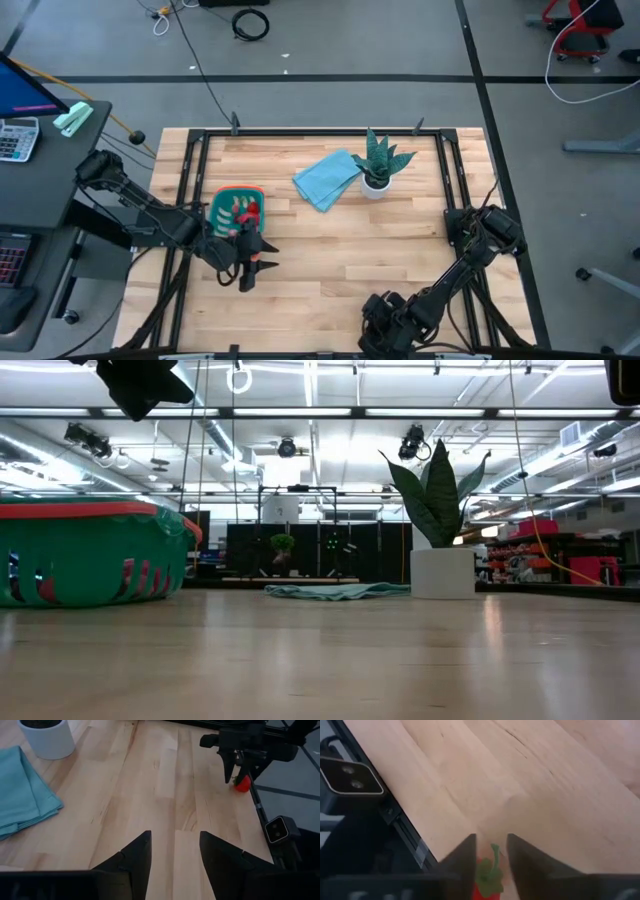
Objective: Pick and placing Produce into tupperware
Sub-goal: Put the red strawberry into the blue basket
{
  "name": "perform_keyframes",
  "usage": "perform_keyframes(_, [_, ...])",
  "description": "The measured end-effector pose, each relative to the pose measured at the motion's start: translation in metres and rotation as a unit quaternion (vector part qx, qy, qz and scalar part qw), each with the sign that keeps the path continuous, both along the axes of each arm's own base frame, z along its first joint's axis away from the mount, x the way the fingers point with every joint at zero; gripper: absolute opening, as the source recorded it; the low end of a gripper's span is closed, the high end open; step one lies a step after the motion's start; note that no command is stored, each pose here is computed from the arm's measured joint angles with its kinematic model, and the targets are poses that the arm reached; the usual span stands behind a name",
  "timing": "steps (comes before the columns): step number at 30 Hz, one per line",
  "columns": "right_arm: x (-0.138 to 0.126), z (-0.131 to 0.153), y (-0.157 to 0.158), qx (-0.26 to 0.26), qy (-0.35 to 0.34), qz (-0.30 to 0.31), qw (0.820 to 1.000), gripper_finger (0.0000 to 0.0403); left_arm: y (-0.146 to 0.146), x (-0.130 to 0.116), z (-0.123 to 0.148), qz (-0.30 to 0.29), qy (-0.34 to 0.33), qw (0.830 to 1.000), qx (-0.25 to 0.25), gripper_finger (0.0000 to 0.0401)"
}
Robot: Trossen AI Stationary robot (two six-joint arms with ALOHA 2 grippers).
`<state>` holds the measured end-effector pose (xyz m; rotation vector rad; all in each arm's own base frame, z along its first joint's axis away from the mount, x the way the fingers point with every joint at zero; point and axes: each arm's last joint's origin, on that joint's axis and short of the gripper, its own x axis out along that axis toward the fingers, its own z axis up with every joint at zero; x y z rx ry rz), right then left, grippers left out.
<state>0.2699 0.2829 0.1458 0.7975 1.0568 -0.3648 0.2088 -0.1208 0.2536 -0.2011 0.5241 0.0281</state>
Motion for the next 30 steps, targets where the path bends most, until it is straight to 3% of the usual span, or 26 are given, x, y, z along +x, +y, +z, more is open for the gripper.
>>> perform_keyframes(3, [0.0,0.0,0.0,0.004,0.0,-0.009,1.0,0.004,0.0,0.0,0.0,0.0,0.0,1.0,0.0,0.0172])
perform_keyframes(5, [0.001,0.0,-0.001,-0.007,-0.009,-0.008,1.0,0.0013,0.0,0.0,0.0,0.0,0.0,1.0,0.0,0.017])
perform_keyframes(10, [0.009,0.005,-0.008,-0.084,-0.079,-0.003,0.993,0.0006,0.0,0.0,0.0,-0.01,0.0,1.0,0.018,0.0163])
perform_keyframes(14, [0.032,0.022,-0.03,-0.196,-0.156,0.011,0.968,0.0004,0.001,0.001,0.001,-0.022,-0.008,0.999,0.049,0.0155])
perform_keyframes(17, [0.054,0.036,-0.057,-0.273,-0.175,0.027,0.946,0.0003,0.008,0.005,0.003,0.02,-0.026,0.996,0.081,0.0146])
perform_keyframes(22, [0.098,0.06,-0.117,-0.359,-0.207,0.023,0.91,0.0002,0.021,0.009,0.017,0.081,-0.049,0.983,0.159,0.0123])
perform_keyframes(26, [0.133,0.072,-0.166,-0.362,-0.256,0.051,0.895,0.0002,0.028,0.015,0.049,0.073,-0.071,0.965,0.24,0.0107])
perform_keyframes(30, [0.149,0.077,-0.205,-0.352,-0.287,0.054,0.889,0.0001,0.032,0.016,0.096,0.115,-0.087,0.93,0.338,0.0098])
